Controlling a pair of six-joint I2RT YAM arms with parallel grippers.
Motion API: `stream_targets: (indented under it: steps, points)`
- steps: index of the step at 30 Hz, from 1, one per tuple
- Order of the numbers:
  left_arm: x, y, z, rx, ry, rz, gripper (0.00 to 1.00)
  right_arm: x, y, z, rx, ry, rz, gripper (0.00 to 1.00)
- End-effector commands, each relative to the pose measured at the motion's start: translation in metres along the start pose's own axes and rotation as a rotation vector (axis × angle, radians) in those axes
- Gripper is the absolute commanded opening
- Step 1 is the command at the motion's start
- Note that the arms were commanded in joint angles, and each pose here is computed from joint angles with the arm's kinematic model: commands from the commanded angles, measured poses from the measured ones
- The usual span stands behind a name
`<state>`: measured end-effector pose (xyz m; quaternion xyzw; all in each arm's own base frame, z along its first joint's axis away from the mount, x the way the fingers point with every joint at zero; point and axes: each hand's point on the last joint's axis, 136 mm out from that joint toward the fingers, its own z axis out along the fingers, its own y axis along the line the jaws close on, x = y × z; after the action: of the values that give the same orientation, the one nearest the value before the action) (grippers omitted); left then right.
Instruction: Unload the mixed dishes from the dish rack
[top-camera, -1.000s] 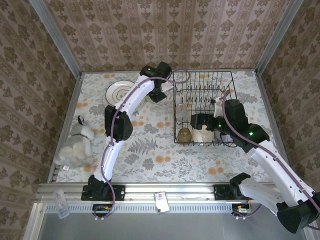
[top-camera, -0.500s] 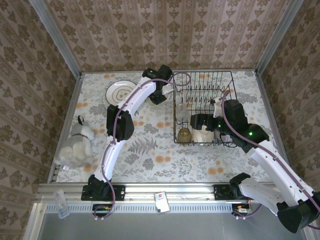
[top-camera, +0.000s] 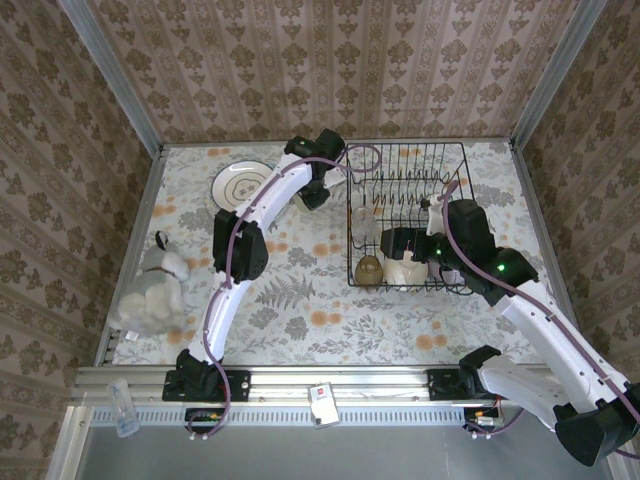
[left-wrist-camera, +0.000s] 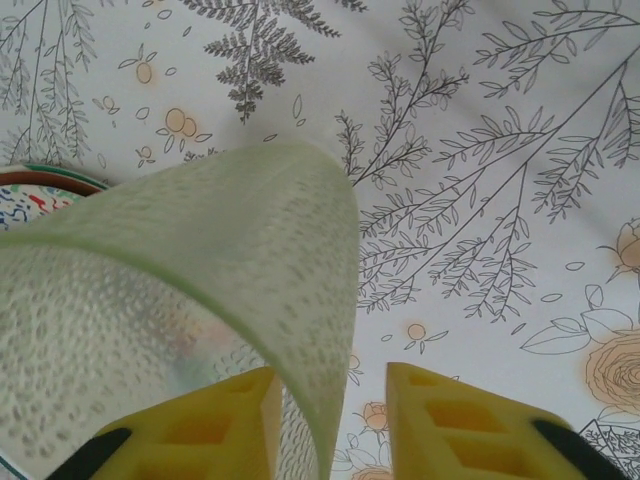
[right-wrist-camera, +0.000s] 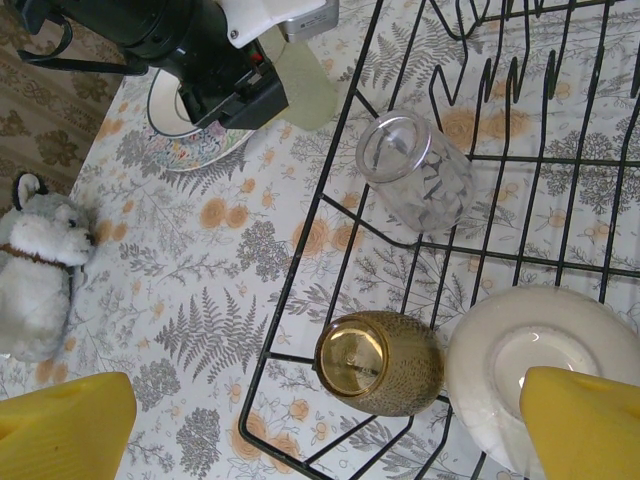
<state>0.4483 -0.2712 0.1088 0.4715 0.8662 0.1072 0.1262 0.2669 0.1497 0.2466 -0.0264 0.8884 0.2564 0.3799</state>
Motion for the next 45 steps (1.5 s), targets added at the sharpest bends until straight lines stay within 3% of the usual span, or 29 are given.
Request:
stream_targets:
  steps: [1,19,23,31,37,41,45]
  points:
    - [-0.001,0.006,-0.012,-0.032,-0.013,-0.001,0.36,0.006,-0.003,0.003,0.016,0.019,-0.015,1.00]
    - [-0.007,0.019,-0.063,-0.083,-0.102,-0.015,0.69,0.005,-0.004,0.006,0.037,0.025,-0.032,1.00]
    - [-0.007,0.020,-0.082,-0.094,-0.134,-0.018,1.00,0.004,-0.005,0.006,0.047,0.029,-0.041,1.00]
    - [-0.002,0.025,-0.126,-0.159,-0.185,-0.023,1.00,0.001,-0.007,0.007,0.070,0.030,-0.055,1.00]
    - [0.007,0.036,-0.181,-0.229,-0.318,-0.133,1.00,-0.004,-0.011,0.014,0.110,0.042,-0.078,1.00]
    - [0.019,0.045,-0.225,-0.260,-0.506,-0.276,1.00,-0.008,-0.016,0.027,0.168,0.073,-0.113,1.00]
    - [0.045,0.041,-0.261,-0.161,-0.763,-0.429,1.00,-0.014,-0.017,0.047,0.210,0.110,-0.161,1.00]
